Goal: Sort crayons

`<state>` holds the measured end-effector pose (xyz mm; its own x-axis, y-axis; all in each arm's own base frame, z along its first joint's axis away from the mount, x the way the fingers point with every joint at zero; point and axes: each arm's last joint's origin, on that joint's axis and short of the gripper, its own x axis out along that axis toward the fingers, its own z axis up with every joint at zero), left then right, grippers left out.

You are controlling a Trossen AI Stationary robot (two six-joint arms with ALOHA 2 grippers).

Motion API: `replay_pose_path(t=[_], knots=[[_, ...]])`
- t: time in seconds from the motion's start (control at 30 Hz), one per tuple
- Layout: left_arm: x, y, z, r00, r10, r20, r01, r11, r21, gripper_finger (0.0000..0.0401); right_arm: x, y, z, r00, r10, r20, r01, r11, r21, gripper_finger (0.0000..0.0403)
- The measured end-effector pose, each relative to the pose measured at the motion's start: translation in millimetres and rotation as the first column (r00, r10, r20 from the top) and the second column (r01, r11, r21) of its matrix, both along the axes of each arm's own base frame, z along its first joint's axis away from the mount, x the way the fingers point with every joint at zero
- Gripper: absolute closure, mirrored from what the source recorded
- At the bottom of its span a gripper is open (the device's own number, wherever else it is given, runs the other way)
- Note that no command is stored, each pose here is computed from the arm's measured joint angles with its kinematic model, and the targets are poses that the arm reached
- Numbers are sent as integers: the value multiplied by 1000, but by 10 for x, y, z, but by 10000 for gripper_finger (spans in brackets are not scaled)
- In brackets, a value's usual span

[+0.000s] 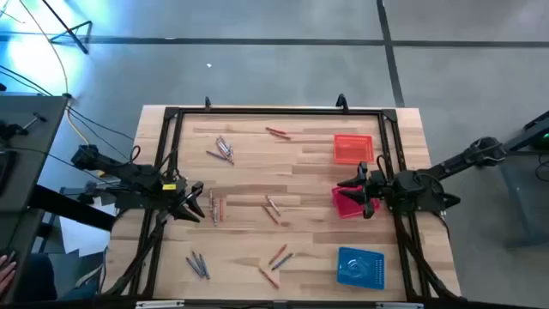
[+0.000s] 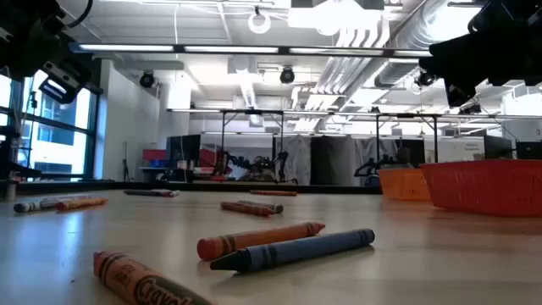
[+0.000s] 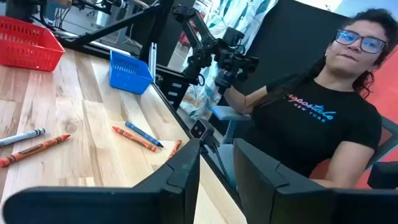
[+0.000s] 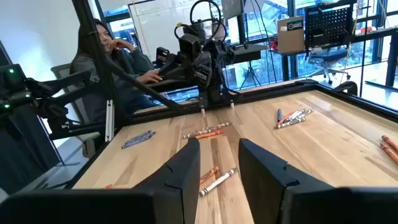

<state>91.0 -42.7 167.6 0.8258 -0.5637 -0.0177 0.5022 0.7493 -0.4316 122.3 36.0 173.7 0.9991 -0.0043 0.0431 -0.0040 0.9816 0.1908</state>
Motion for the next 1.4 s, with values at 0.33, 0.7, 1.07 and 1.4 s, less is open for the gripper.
replay_pose_path(t=[0.33,0.7,1.07,1.4], knots=[[0,0,0,1000,0,0,0,1000,0,315,0,0,0,1000,0,0,0,1000,0,298],[0,0,0,1000,0,0,0,1000,0,315,16,-11,70,1000,-10,14,10,998,57,298],[0,0,0,1000,0,0,0,1000,0,315,234,53,971,978,-29,-206,24,999,-23,298],[0,0,0,1000,0,0,0,1000,0,315,705,224,1566,873,-60,-485,76,997,14,298]])
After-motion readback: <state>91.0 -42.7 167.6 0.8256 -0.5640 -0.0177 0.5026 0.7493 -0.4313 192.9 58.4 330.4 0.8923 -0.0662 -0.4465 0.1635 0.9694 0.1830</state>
